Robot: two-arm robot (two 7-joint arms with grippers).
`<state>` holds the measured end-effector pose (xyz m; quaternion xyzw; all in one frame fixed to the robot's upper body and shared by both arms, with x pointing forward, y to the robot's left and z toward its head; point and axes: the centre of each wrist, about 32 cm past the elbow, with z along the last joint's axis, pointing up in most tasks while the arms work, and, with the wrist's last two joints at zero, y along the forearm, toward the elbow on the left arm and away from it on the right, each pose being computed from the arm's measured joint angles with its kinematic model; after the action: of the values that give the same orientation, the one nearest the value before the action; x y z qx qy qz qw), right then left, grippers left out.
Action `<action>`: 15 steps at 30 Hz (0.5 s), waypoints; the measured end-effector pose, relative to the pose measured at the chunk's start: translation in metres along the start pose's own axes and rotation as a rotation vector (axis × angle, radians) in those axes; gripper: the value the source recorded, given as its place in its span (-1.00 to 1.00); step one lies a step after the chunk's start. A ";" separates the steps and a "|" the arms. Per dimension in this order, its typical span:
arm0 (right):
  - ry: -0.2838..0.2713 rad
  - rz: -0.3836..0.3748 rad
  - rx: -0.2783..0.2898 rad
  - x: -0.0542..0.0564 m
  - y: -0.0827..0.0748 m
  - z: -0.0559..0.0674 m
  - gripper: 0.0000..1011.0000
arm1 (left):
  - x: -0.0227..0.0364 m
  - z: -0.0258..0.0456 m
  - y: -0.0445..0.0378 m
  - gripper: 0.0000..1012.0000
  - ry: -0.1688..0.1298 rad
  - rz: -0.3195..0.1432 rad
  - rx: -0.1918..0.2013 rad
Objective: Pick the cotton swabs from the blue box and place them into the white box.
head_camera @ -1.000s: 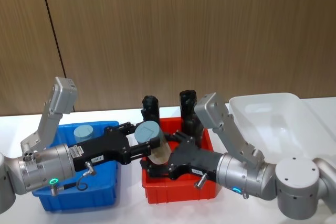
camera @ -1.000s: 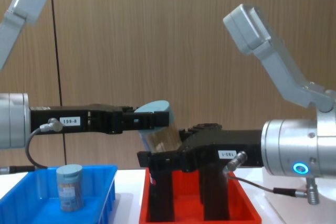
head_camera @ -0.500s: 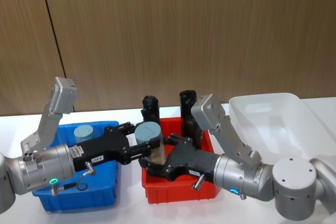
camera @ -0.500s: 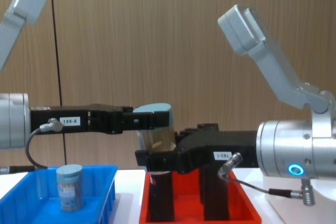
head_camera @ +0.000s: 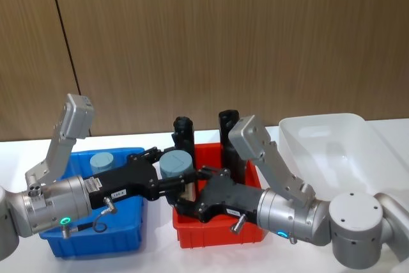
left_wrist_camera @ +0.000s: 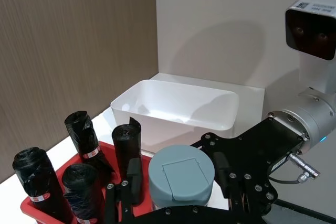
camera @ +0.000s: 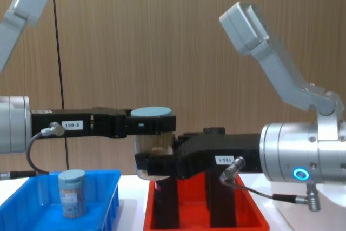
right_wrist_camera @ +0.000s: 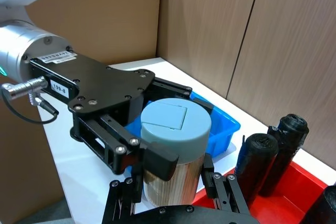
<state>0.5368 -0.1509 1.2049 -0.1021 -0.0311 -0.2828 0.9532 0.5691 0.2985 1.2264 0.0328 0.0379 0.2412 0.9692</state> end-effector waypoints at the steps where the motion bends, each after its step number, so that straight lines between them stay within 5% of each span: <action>1: 0.000 0.001 0.001 0.000 0.000 0.000 0.28 | 0.0000 0.0000 0.0000 0.77 0.000 0.000 0.000; 5: -0.001 0.004 0.001 -0.001 0.000 0.001 0.28 | 0.0000 0.0000 0.0000 0.96 0.000 0.000 0.000; 15: -0.001 0.003 0.003 -0.003 -0.002 0.001 0.28 | 0.0000 0.0000 0.0001 0.98 0.000 0.001 0.000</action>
<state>0.5336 -0.1507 1.2059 -0.1008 -0.0317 -0.2812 0.9538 0.5691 0.2985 1.2264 0.0330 0.0379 0.2415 0.9691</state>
